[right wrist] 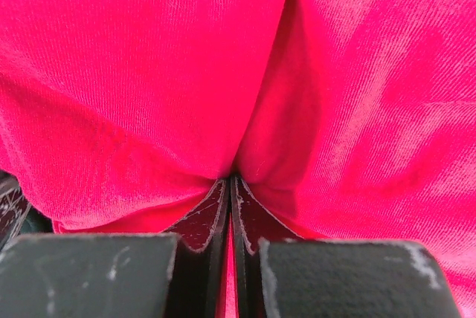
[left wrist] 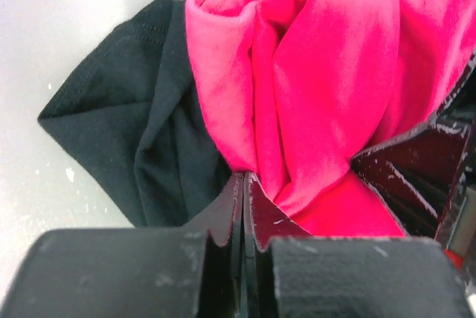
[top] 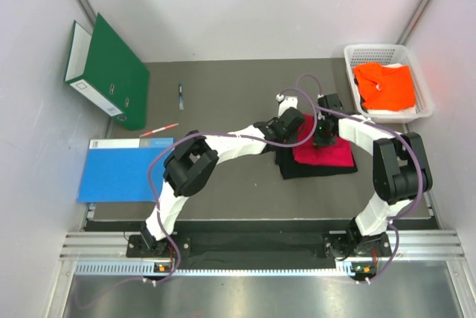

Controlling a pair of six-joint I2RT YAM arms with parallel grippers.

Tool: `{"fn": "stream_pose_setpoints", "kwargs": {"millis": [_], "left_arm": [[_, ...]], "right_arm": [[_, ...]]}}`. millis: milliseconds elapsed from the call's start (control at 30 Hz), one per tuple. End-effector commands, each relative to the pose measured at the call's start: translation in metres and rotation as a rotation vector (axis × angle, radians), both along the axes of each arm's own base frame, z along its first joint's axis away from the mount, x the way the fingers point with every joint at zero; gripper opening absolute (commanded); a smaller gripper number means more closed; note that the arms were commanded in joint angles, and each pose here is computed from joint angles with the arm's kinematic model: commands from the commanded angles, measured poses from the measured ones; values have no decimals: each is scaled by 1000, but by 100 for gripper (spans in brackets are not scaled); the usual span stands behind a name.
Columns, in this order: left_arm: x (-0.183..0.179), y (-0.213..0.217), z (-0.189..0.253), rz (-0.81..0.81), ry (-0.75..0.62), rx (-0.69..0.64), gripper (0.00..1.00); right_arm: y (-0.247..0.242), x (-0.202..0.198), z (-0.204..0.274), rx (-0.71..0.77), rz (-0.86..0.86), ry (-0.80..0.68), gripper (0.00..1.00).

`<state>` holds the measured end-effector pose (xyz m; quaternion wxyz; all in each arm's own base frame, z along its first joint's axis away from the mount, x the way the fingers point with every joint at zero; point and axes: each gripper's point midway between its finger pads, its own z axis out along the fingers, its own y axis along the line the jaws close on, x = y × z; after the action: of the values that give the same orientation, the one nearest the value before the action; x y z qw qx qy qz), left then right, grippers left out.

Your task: Fold and stack the t-shirts

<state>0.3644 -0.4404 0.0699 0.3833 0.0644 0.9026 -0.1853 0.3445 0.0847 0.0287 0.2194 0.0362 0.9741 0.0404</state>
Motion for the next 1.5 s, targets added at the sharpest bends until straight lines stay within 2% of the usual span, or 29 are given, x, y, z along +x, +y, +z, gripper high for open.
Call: {"fn": "stream_pose_setpoints", "kwargs": {"millis": [0,333,467,600,733,867,1000,1100,1133,1200,1267,1333,1467], "left_arm": [[8,0,-3,14,-12,39,0],[39,22,-41,118,-2,197,0],[49,55,-36,222,-20,246,0],[55,90,-28,312,-36,234,0],[50,127,-44,356,20,269,0],[34,116,-40,269,49,199,0],[11,84,1,150,-1,40,0],[-8,61,22,76,-12,-11,18],[-16,50,29,48,-17,-27,34],[-26,38,38,-1,-21,-50,49],[-39,24,46,-29,-27,-63,74],[-49,15,49,-46,-26,-73,81],[-58,3,34,-62,22,-93,78]], "right_arm": [[-26,-20,-36,-94,-26,94,0],[-28,-21,-36,-91,-29,96,0],[-29,-21,-37,-93,-27,98,0],[-29,-22,-39,-91,-23,105,0],[-29,-21,-38,-89,-24,101,0],[-29,-21,-37,-86,-26,98,0],[-30,-22,-37,-93,-24,97,0],[-31,-21,-35,-93,-28,92,0],[-31,-21,-35,-93,-28,92,0],[-31,-20,-35,-93,-31,92,0],[-32,-20,-35,-95,-34,92,0],[-32,-20,-35,-92,-35,89,0],[-31,-21,-37,-89,-34,96,0]]}}
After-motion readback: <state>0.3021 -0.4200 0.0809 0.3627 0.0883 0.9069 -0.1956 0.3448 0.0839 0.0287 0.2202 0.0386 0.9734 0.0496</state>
